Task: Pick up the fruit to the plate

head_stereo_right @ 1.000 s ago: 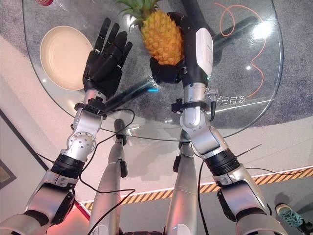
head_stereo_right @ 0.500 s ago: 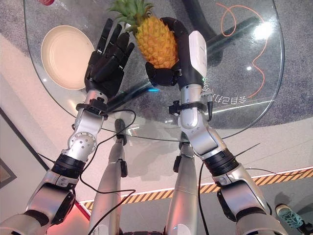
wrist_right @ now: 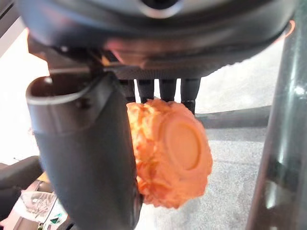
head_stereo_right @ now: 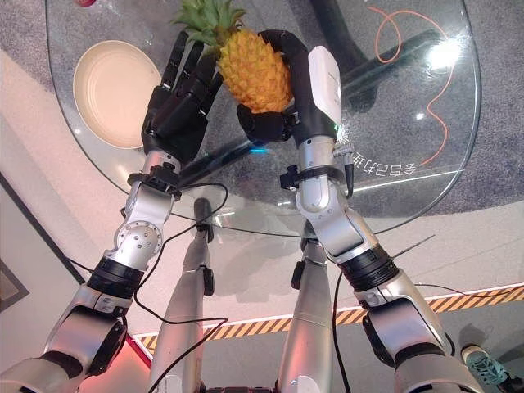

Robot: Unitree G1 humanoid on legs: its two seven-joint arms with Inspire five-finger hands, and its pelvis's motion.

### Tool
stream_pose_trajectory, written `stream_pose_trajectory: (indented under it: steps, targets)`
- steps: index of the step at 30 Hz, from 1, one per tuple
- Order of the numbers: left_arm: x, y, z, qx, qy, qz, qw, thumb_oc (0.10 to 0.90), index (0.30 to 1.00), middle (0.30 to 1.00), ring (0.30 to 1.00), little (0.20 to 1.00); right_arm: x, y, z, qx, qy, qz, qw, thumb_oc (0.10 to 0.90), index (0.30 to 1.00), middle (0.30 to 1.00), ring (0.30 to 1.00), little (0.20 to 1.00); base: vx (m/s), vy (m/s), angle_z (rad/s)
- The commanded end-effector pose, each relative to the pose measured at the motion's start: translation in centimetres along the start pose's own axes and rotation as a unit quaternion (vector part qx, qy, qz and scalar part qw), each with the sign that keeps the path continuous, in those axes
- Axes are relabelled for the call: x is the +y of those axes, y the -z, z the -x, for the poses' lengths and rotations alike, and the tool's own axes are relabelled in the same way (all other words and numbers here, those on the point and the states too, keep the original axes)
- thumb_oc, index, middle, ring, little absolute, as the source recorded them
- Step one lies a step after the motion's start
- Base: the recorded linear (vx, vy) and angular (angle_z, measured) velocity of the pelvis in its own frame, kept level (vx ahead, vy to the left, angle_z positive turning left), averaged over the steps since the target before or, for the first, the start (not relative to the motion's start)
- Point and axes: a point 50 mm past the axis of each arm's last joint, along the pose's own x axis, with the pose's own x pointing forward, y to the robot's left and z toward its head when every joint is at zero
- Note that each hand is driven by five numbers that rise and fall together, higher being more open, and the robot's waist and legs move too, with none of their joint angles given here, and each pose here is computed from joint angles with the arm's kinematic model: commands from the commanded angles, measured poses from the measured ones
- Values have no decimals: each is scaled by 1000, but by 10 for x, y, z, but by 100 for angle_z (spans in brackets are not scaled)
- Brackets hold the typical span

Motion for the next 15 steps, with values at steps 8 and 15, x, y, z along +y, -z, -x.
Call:
stream_pose_trajectory:
  steps: [8, 15]
  targets:
    - [-68, -29, -16, -89, 122, 15, 988, 800, 900, 900, 900, 900, -21, -97, -16, -214, 43, -51, 975, 100, 300, 300, 300, 200, 0, 0, 0]
    - [-67, -33, -17, -105, 108, 12, 989, 800, 900, 900, 900, 900, -22, -100, -17, -220, 48, -55, 973, 100, 300, 300, 300, 200, 0, 0, 0]
